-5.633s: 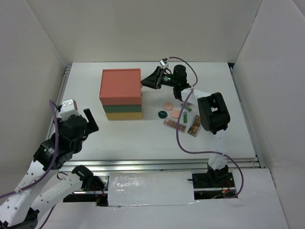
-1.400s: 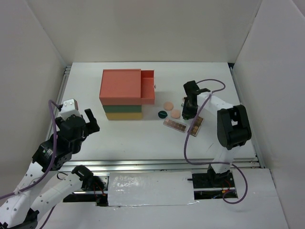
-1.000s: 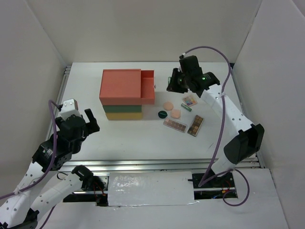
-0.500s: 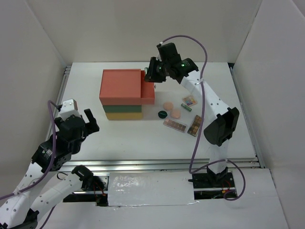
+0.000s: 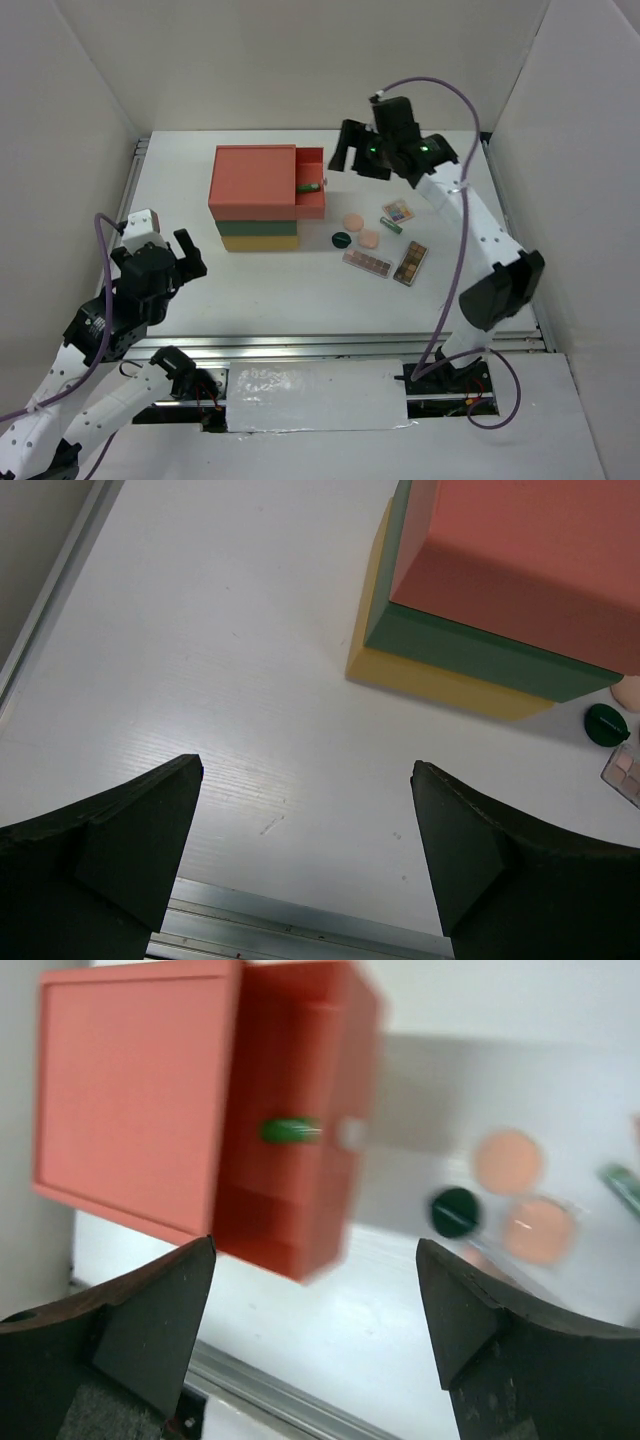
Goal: Organize the makeup
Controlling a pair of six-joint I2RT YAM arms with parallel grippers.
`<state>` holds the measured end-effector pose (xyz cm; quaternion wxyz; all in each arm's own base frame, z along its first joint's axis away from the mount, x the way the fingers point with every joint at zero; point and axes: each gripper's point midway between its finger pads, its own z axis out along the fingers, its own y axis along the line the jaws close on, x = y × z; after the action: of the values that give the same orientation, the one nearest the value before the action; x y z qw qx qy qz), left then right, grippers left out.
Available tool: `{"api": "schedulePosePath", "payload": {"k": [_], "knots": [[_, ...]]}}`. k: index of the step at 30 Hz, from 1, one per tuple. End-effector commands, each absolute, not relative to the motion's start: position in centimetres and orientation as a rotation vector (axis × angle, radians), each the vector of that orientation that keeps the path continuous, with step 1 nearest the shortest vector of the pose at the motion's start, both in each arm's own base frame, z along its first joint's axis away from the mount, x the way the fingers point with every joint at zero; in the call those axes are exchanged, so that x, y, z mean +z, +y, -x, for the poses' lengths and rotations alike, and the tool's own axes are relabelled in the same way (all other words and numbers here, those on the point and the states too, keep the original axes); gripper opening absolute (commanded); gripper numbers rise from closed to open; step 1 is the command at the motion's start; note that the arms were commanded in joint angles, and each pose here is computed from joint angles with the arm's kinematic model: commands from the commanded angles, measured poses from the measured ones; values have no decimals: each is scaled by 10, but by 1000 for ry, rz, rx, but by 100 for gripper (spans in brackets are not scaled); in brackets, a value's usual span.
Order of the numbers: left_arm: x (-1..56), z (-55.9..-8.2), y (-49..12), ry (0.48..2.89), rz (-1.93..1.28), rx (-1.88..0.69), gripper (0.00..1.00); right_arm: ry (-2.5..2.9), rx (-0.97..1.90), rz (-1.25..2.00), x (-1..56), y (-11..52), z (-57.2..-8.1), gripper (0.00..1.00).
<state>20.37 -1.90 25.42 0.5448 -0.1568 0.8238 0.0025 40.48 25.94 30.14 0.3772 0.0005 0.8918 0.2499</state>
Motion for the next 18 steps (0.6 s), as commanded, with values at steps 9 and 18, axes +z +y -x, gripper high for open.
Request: {"api": "schedulePosePath", "payload": {"k": [9, 18], "knots": [[262, -206, -19, 1925, 368, -1, 99, 2337, 98, -69, 216, 109, -418, 86], [262, -207, -23, 1930, 348, -15, 99, 2608, -39, -87, 107, 79, -418, 72]]}}
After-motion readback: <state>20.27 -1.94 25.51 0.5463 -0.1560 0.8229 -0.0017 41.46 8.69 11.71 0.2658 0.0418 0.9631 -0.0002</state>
